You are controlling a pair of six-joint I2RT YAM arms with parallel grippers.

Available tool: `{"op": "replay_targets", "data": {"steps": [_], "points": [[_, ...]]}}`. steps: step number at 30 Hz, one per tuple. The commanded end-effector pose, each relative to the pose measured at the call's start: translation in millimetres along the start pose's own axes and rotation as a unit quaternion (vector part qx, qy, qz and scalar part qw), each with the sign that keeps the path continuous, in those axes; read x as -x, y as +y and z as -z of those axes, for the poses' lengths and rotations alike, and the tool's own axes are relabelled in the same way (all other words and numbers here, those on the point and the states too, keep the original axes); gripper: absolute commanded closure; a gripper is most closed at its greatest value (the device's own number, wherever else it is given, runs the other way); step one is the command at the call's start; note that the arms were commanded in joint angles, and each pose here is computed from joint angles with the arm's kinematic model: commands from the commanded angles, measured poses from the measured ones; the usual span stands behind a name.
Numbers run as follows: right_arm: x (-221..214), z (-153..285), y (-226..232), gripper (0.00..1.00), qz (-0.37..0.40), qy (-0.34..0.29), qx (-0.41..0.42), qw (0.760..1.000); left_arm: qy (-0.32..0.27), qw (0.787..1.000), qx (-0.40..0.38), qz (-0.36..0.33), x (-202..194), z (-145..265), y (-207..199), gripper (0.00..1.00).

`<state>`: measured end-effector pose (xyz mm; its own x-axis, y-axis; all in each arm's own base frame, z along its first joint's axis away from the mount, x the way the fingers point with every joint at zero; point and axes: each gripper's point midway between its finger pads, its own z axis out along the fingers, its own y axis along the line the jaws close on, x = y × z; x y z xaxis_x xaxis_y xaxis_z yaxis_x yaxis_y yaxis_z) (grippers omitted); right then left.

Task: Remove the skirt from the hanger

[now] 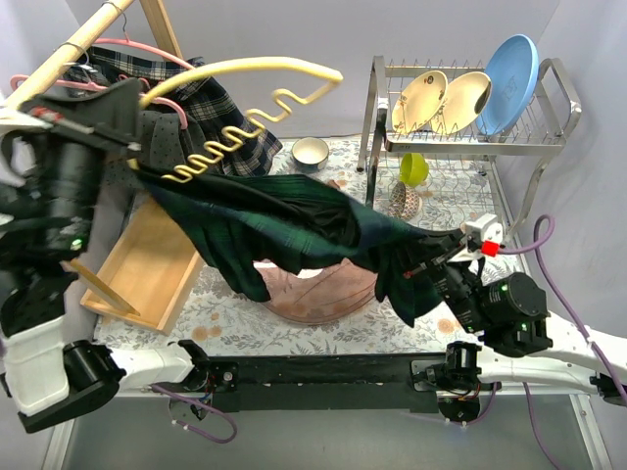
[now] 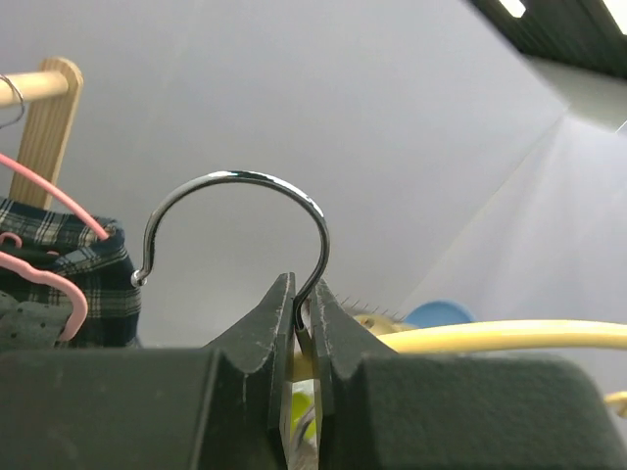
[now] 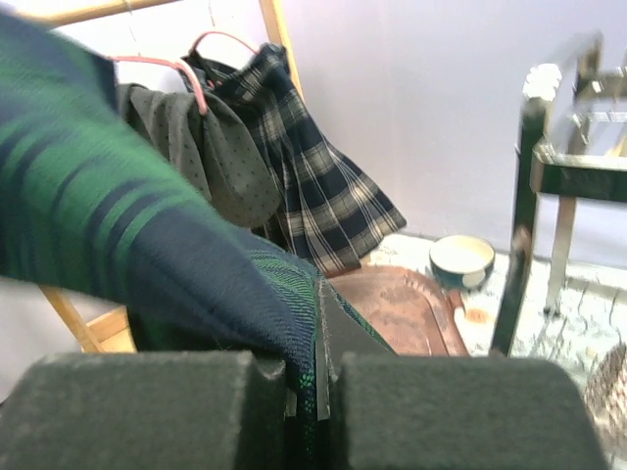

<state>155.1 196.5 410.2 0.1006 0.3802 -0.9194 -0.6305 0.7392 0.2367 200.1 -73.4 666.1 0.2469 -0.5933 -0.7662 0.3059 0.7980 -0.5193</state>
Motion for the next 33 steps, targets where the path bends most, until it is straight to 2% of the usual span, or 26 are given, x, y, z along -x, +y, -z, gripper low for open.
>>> {"op": "replay_targets", "data": {"steps": [1,2,3,5,8,12,17,20,26,33], "points": [[77,-18,16,0.99,-0.022,-0.090,0.016,0.996,-0.055,0.997,-0.033,0.033,44,17,-5,1.00],[111,-21,21,0.99,-0.033,-0.117,0.024,0.992,-0.046,0.996,-0.065,0.047,40,18,-18,1.00],[112,-32,33,0.99,-0.009,-0.114,0.033,0.993,-0.045,0.994,-0.080,0.055,41,20,-23,1.00],[157,-37,46,0.99,-0.016,-0.149,0.059,0.987,-0.037,0.988,-0.126,0.078,42,26,-40,1.00],[178,-52,67,0.99,-0.003,-0.168,0.078,0.983,-0.038,0.977,-0.175,0.115,53,40,-55,1.00],[221,-70,79,0.99,0.008,-0.218,0.069,0.973,-0.009,0.947,-0.264,0.182,57,63,-85,1.00],[238,-98,84,0.99,0.070,-0.251,0.010,0.965,0.034,0.905,-0.350,0.238,57,88,-114,1.00],[236,-109,85,0.99,0.098,-0.253,-0.008,0.962,0.038,0.891,-0.374,0.255,65,101,-118,1.00],[226,-135,92,0.99,0.113,-0.242,-0.004,0.964,0.029,0.887,-0.389,0.248,76,119,-113,1.00],[227,-164,92,0.99,0.119,-0.232,-0.004,0.965,0.056,0.898,-0.388,0.200,52,132,-100,1.00]]}}
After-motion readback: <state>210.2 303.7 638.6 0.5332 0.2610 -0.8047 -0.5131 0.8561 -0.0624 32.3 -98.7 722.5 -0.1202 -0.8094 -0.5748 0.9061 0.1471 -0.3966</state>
